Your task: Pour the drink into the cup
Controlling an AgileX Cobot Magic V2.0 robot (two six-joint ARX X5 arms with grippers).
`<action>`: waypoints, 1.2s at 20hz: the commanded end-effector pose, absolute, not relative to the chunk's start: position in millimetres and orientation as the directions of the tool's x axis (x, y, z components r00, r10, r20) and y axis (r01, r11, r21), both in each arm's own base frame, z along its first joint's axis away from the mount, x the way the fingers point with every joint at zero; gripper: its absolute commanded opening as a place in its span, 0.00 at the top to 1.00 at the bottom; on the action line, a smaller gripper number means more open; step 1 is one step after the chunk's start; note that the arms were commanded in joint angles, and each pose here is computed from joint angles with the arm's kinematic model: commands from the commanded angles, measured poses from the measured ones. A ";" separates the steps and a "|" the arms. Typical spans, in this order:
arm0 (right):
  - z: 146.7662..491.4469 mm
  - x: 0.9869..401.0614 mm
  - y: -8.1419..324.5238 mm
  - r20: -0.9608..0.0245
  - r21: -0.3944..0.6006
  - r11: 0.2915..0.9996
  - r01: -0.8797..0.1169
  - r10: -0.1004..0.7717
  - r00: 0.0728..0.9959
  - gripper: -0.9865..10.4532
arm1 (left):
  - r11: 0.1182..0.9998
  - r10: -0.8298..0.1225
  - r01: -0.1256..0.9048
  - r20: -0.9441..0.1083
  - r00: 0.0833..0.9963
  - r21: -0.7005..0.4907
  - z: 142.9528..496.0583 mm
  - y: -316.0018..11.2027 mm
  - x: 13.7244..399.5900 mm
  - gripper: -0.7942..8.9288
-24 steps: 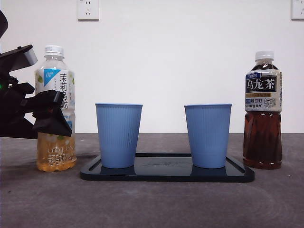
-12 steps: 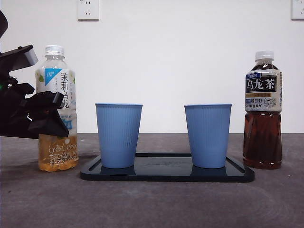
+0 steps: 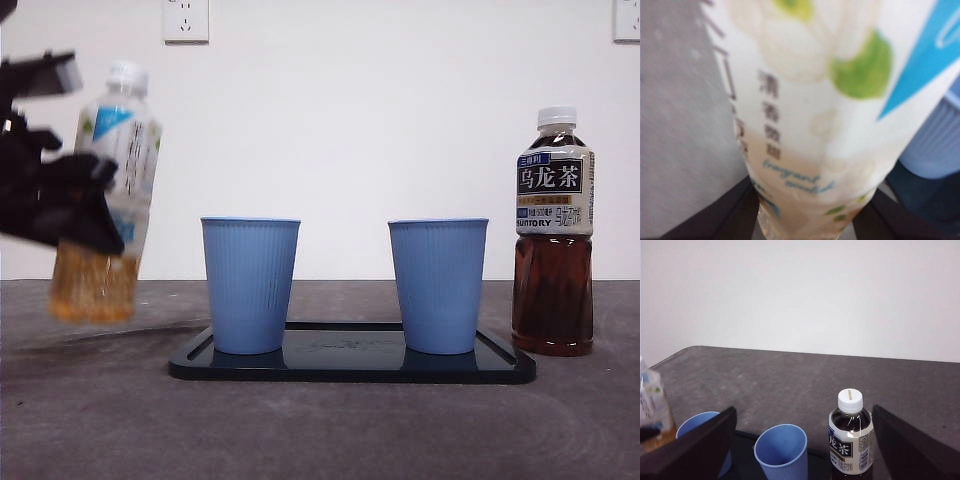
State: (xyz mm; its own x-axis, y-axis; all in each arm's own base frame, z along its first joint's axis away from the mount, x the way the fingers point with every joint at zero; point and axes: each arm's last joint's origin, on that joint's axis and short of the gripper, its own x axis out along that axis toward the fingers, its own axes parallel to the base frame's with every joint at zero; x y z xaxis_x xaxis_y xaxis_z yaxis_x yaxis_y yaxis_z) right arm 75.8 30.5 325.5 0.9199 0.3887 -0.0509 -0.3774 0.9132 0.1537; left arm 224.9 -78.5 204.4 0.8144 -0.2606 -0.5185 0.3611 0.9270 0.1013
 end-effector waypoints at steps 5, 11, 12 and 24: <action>331.0 74.1 30.4 -0.029 0.142 0.910 -0.389 0.397 0.917 0.54 | 0.848 -0.165 0.385 -0.508 0.845 0.364 264.2 -78.6 230.1 0.70; 330.7 74.1 30.4 -0.032 0.142 0.910 -0.389 0.397 0.917 0.54 | 0.739 -0.032 0.393 -0.553 0.832 0.548 294.9 -73.7 226.9 0.70; 330.6 74.1 30.4 -0.033 0.142 0.911 -0.388 0.396 0.917 0.54 | 0.720 -0.019 0.397 -0.556 0.831 0.569 298.8 -73.2 226.5 0.70; 328.1 74.0 30.4 -0.058 0.140 0.912 -0.386 0.396 0.916 0.54 | 0.377 0.130 0.473 -0.551 0.824 0.796 321.9 -78.0 218.1 0.70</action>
State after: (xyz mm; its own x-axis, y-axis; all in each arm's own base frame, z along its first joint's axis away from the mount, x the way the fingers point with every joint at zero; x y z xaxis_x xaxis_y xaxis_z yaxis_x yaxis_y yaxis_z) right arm 75.7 30.4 322.7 0.9182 0.3881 -0.0794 -0.3734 0.9149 0.1534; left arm 217.2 -76.7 306.5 0.7849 0.1333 -0.6051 0.5043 0.4299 0.7489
